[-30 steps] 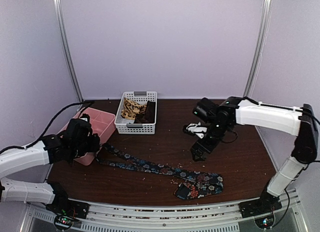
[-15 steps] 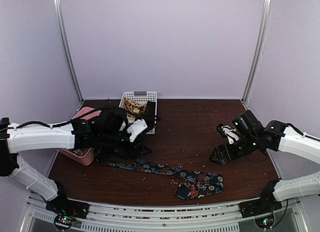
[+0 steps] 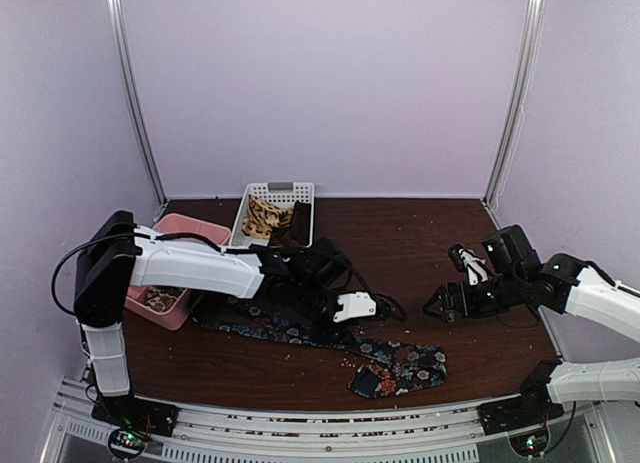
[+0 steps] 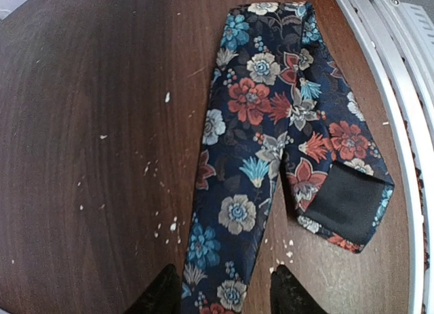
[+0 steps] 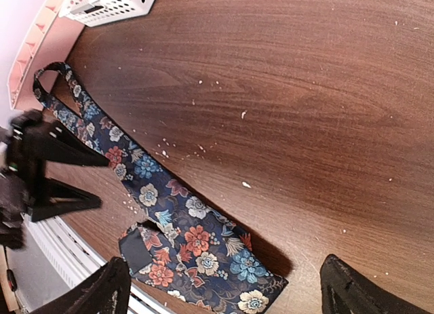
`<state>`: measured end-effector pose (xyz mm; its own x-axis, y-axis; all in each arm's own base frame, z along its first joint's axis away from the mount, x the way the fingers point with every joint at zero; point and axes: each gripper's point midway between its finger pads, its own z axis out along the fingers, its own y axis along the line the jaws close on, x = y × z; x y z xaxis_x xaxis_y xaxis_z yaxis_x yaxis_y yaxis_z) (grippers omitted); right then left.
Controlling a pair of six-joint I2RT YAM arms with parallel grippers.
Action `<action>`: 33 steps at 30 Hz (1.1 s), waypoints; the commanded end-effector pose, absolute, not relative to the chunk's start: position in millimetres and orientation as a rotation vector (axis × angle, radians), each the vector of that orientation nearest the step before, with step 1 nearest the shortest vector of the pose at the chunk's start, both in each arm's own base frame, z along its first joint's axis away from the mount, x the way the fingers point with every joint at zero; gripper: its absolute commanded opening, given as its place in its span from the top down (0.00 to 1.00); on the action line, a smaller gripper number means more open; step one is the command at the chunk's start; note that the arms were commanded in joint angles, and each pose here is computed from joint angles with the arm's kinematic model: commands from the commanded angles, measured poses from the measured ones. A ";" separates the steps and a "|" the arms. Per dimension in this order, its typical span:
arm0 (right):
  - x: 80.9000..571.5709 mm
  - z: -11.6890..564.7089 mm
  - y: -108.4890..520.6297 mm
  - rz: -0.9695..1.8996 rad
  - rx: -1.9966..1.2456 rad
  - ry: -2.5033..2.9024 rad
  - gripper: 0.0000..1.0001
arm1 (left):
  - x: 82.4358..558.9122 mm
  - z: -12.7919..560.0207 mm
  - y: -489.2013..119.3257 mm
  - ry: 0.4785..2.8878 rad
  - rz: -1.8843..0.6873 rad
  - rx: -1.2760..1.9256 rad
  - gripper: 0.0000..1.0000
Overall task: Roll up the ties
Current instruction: Adjust the tie at the center of the board.
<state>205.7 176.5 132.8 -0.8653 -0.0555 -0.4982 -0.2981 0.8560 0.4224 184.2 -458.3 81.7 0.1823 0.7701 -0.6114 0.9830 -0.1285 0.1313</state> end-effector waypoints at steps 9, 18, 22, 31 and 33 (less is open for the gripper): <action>209.8 141.0 176.6 0.746 -0.214 2.483 0.03 | 161.4 41.1 -476.3 1.566 -0.552 2.196 0.51; 209.3 141.4 178.7 0.770 -0.220 2.472 0.04 | 191.4 42.4 -469.2 1.678 -0.445 2.093 0.93; 209.3 143.4 179.2 0.772 -0.229 2.464 0.05 | 225.0 54.2 -461.2 1.794 -0.455 1.924 1.00; 202.7 146.5 192.3 0.843 -0.307 2.472 0.16 | 282.7 64.9 -415.1 2.058 -0.468 1.587 1.00; 199.7 146.5 195.4 0.845 -0.334 2.481 0.18 | 267.7 65.7 -413.3 2.000 -0.499 1.667 0.95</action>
<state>202.6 184.2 137.7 -0.8567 -0.0320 -0.5149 -0.3244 0.8094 0.4895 273.1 -415.0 39.4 -0.1360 0.8481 -0.5121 0.9821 0.1833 0.0426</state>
